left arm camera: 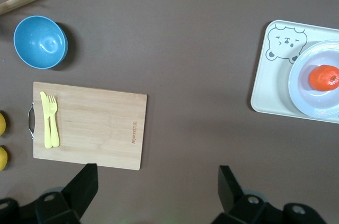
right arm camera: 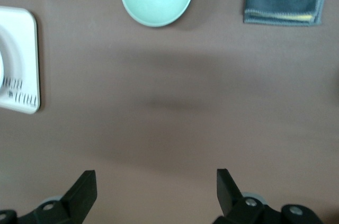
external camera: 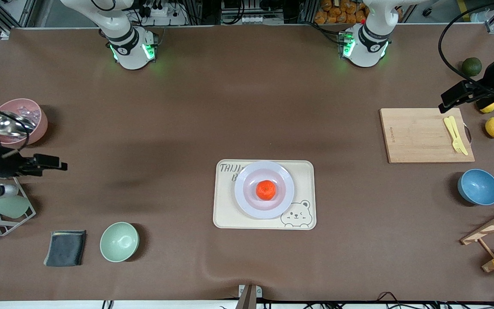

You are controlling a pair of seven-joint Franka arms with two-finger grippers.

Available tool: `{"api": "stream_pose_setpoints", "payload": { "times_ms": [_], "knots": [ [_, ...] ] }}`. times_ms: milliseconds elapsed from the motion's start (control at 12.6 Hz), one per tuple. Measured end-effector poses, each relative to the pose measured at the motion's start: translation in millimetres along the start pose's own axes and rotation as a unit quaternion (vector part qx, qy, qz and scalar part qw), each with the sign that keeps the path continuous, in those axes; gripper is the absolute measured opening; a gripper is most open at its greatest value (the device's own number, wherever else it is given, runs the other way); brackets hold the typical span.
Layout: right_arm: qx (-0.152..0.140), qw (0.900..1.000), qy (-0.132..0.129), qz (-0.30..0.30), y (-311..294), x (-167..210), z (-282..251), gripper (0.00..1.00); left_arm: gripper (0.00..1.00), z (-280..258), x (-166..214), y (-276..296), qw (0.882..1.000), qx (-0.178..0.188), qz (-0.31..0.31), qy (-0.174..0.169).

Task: Place orange and plate with both arms

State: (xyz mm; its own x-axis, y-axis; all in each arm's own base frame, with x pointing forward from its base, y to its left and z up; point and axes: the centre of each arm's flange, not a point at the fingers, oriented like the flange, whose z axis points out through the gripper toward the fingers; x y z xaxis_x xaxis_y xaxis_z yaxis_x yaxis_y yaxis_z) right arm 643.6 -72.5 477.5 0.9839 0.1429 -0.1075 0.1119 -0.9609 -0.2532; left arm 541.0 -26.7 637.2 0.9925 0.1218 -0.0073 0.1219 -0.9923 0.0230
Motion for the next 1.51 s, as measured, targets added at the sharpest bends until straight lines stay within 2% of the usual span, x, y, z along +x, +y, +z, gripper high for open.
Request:
{"api": "stream_pose_setpoints", "payload": {
  "times_ms": [238, 397, 795, 954, 1272, 1510],
  "knots": [
    [-0.025, 0.999, -0.007, 0.026, -16, -27, -31, 1.00, 1.00, 1, 0, -1, 1.000, 0.000, -0.001, -0.001],
    [-0.045, 0.999, 0.004, 0.024, -28, -48, -56, 1.00, 1.00, 1, 1, -2, 1.000, 0.000, -0.002, -0.001],
    [-0.062, 0.997, 0.027, 0.021, -47, -97, -92, 1.00, 1.00, 1, 1, -5, 1.000, 0.000, -0.004, -0.001],
    [-0.071, 0.997, 0.031, 0.018, -50, -103, -95, 1.00, 1.00, 1, 2, -8, 1.000, 0.000, -0.006, -0.001],
    [-0.119, 0.991, 0.060, 0.029, -73, -102, -106, 1.00, 1.00, -1, 2, -8, 1.000, -0.001, -0.006, 0.002],
    [-0.123, 0.990, 0.061, 0.035, -75, -102, -106, 1.00, 1.00, -6, 2, -8, 1.000, -0.002, -0.003, 0.009]
  ]
}}
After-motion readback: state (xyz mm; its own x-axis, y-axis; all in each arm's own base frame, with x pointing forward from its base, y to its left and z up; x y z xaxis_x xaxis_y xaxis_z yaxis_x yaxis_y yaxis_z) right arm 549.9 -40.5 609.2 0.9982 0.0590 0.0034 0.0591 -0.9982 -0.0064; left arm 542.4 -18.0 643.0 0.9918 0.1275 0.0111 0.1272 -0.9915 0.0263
